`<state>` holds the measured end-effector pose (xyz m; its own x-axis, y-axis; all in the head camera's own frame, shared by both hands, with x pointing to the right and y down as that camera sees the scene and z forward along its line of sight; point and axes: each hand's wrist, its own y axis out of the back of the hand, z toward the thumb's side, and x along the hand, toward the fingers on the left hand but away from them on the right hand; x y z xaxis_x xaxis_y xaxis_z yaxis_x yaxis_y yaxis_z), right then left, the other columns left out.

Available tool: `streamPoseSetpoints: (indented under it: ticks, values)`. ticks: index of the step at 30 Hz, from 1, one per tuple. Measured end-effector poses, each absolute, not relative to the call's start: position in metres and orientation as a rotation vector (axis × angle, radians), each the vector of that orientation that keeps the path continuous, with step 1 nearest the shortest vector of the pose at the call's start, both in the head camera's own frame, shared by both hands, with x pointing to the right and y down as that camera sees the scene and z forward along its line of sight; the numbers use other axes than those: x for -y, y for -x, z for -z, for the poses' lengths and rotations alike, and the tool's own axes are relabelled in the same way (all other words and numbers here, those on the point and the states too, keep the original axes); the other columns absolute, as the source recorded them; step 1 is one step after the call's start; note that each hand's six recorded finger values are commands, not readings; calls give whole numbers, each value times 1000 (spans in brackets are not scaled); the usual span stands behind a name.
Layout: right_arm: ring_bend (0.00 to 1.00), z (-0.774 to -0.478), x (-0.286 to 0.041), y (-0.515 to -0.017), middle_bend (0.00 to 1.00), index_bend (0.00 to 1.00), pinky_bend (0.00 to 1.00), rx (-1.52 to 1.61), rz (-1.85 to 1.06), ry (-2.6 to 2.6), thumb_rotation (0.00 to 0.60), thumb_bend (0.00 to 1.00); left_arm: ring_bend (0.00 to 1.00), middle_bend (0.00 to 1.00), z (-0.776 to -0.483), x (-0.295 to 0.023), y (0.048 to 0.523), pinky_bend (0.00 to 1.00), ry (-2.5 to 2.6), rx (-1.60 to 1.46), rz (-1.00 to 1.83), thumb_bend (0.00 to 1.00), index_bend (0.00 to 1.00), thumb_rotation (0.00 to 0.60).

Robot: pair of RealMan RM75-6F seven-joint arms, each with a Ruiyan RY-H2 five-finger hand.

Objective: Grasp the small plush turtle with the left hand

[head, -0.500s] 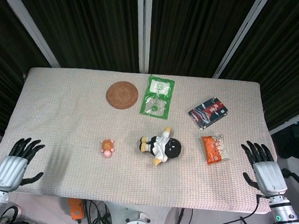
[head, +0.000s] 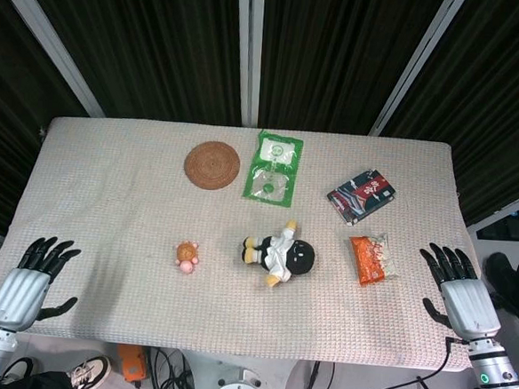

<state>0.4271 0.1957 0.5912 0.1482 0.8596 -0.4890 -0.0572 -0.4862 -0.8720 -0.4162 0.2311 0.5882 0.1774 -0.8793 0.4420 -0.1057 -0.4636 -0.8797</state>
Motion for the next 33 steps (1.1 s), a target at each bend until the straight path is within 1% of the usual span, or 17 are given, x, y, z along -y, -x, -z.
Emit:
streamPoseSetpoints:
  ticks: [11, 17, 22, 25, 33]
  values:
    - [0, -597, -199, -424, 0, 0, 0, 772, -1463, 1642, 600, 242, 0, 107, -589, -226, 411, 50, 1740, -930, 1334, 162, 184, 600]
    - [0, -595, -198, -426, 0, 0, 0, 777, -1460, 1635, 600, 242, 0, 107, -584, -214, 401, 49, 1737, -917, 1284, 162, 184, 600]
    - [0, -594, -198, -427, 0, 0, 0, 781, -1461, 1632, 600, 242, 0, 108, -580, -202, 375, 50, 1748, -861, 1203, 161, 184, 600]
    - [0, -594, -197, -428, 0, 0, 0, 782, -1464, 1631, 600, 241, 0, 126, -580, -196, 356, 50, 1768, -817, 1160, 162, 184, 600]
    - [0, -593, -197, -429, 0, 0, 0, 787, -1461, 1629, 600, 242, 0, 136, -593, -185, 309, 51, 1839, -670, 1078, 180, 184, 600]
